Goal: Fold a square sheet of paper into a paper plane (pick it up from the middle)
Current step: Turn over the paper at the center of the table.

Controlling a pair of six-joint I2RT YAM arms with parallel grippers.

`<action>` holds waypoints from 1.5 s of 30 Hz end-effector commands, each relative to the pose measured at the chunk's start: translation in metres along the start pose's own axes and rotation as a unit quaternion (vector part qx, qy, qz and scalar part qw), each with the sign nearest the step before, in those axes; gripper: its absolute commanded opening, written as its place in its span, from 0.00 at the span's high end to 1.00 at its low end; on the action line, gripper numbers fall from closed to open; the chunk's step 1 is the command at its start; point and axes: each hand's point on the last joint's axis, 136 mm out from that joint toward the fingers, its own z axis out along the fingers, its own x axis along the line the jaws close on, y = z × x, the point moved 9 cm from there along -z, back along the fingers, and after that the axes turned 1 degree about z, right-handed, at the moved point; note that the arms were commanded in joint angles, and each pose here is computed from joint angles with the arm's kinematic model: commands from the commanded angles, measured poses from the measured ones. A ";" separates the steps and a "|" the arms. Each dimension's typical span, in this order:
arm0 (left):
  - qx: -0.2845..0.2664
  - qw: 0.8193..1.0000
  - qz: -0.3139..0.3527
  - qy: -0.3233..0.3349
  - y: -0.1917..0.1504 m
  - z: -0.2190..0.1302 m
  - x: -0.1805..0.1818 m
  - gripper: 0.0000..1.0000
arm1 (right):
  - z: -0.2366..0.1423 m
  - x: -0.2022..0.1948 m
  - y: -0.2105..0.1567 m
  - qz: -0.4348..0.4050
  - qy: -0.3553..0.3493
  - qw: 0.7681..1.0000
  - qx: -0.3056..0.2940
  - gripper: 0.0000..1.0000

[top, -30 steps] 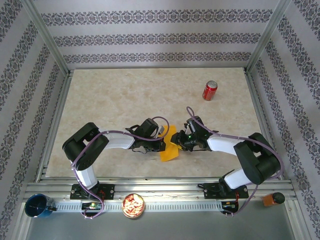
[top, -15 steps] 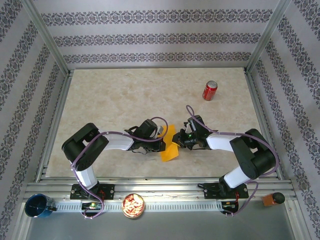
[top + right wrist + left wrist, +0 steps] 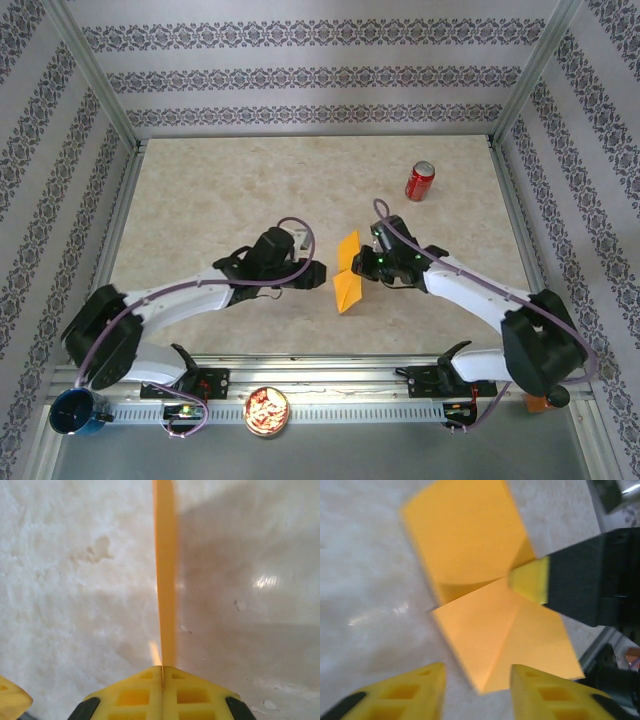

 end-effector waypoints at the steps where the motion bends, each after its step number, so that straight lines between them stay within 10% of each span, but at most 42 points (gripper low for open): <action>1: -0.008 0.993 0.023 0.111 -0.013 -0.020 0.033 0.46 | -0.036 -0.008 0.003 -0.120 -0.188 0.974 -0.035 0.96; 9: 0.027 0.984 -0.018 0.175 -0.016 -0.022 0.074 0.30 | -0.068 0.017 0.029 -0.245 -0.399 0.881 -0.075 0.99; 17: 0.077 0.979 -0.089 0.165 0.007 0.001 0.074 0.40 | -0.032 0.043 0.020 -0.292 -0.461 0.836 -0.064 1.00; 36: 0.033 0.972 -0.117 0.200 0.029 -0.043 0.088 0.39 | 0.063 0.073 -0.046 -0.310 -0.326 0.889 0.078 0.92; 45: 0.033 0.974 -0.124 0.187 0.025 -0.045 0.089 0.38 | 0.034 0.094 -0.052 -0.288 -0.125 0.943 0.107 0.58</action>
